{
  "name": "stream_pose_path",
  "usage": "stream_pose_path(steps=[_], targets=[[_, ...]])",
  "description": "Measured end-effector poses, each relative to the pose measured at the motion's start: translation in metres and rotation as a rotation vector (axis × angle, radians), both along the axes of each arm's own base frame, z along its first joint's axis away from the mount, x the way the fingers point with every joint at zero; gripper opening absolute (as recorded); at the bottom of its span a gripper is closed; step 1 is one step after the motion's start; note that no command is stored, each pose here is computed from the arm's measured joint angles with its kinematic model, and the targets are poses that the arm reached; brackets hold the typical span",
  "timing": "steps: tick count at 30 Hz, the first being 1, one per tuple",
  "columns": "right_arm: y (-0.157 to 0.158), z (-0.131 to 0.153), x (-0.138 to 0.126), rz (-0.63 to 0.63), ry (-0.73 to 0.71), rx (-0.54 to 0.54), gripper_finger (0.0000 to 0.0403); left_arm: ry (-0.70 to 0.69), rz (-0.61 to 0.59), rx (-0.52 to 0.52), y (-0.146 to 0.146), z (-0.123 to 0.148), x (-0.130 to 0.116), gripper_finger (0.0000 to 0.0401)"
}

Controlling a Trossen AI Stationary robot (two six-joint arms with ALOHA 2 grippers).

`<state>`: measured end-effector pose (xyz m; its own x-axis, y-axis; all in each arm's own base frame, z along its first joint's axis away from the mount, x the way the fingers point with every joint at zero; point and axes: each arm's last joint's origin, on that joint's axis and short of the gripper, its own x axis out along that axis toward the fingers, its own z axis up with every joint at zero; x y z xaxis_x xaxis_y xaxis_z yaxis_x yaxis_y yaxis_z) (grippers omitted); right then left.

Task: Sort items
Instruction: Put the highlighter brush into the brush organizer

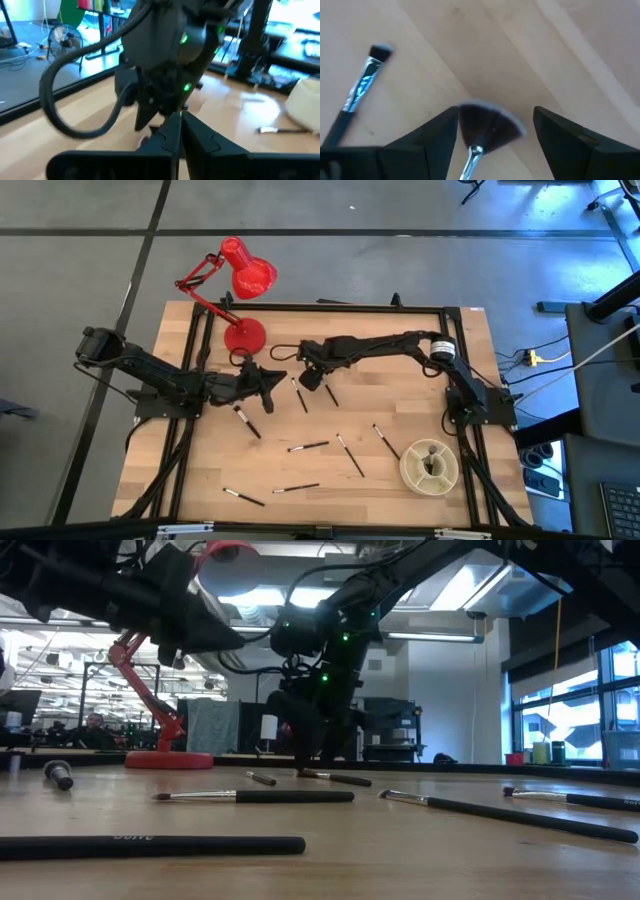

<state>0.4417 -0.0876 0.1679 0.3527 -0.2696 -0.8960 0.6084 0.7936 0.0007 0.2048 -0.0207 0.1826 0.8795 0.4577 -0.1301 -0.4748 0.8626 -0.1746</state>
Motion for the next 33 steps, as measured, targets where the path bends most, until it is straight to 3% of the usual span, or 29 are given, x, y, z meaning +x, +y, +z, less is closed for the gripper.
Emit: stream_pose_path(steps=[13,22,33], targets=[[-0.001,-0.009,-0.002,-0.003,0.051,0.021,0.0259,0.0,0.022,0.007,0.0,-0.001,0.0,0.0046],[-0.001,-0.009,0.001,-0.005,0.016,0.038,0.0256,0.044,0.039,0.003,0.0,-0.01,0.004,0.0044],[-0.001,-0.01,0.0,-0.022,0.021,0.042,0.0171,0.062,0.068,-0.023,0.007,-0.014,0.004,0.0031]])
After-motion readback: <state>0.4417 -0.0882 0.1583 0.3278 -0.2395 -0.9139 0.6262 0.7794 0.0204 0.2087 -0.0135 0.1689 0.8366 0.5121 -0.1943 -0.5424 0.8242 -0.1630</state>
